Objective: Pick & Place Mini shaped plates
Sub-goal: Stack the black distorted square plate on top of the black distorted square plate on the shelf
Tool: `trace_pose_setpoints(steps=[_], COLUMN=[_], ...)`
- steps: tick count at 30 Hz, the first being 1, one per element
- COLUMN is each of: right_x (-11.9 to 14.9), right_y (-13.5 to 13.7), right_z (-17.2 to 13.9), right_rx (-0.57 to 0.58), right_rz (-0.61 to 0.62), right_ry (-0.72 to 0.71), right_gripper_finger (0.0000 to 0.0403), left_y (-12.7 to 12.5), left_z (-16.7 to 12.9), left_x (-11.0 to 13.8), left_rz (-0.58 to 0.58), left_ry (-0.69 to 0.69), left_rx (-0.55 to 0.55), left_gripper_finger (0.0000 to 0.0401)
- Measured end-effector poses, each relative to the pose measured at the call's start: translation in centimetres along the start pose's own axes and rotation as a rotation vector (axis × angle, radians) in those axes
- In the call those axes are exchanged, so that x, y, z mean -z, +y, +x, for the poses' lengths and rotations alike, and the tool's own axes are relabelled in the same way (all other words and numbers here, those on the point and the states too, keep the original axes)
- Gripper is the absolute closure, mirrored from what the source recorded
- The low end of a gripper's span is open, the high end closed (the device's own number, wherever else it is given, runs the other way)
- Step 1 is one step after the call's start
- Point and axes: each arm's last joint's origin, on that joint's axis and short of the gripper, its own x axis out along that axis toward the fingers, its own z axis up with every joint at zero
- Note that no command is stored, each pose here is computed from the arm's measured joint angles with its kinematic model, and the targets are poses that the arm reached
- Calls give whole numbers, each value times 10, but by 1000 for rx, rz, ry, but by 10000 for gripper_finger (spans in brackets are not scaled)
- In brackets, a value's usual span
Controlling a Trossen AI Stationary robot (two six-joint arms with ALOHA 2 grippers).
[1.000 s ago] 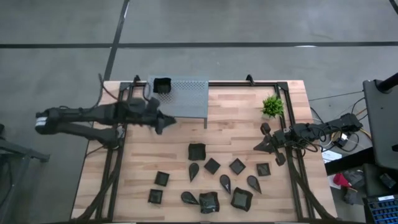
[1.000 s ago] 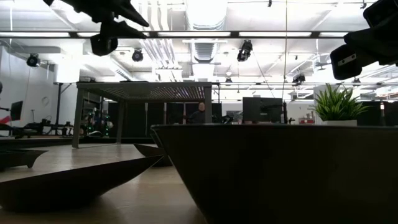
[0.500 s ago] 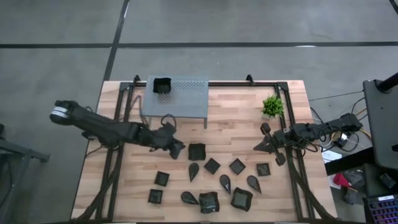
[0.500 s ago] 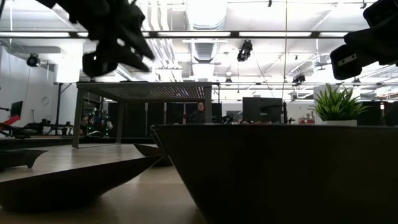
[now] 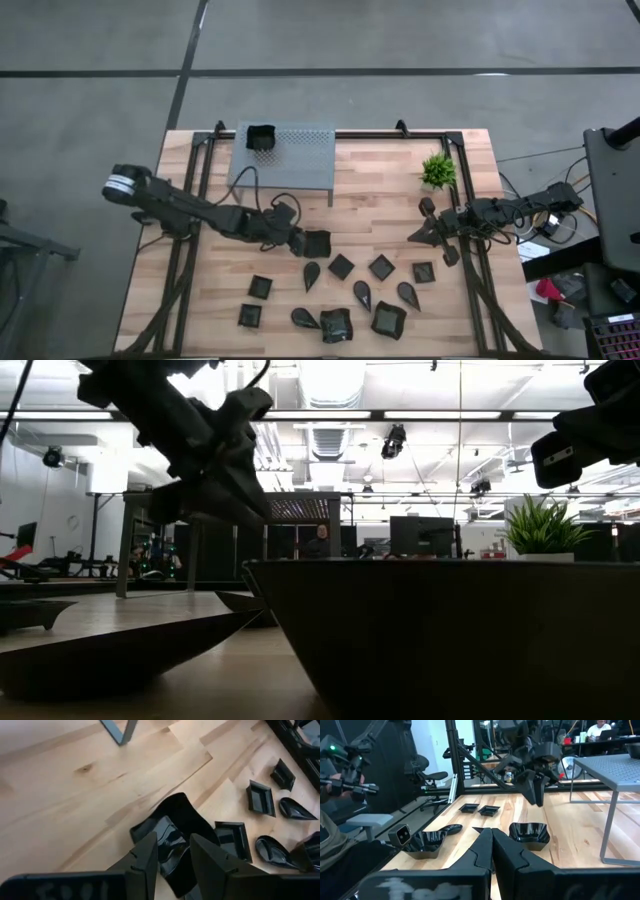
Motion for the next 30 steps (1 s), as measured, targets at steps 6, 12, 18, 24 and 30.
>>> trace_pose_setpoints(steps=[6,12,18,24,30], right_x=[0,0,0,0,0], right_y=[0,0,0,0,0], right_z=[0,0,0,0,0], right_rx=[0,0,0,0,0], right_rz=[0,0,0,0,0], right_ry=[0,0,1,1,1], right_gripper_finger=[394,394,394,394,394], left_y=[5,8,10,12,14], left_z=[15,20,27,33,40], left_x=[9,12,16,20,25], left_rz=[21,30,31,29,49], left_ry=[27,29,37,47,62], left_rx=[-57,-85,-109,-120,-133], left_gripper_finger=[293,293,293,293,293])
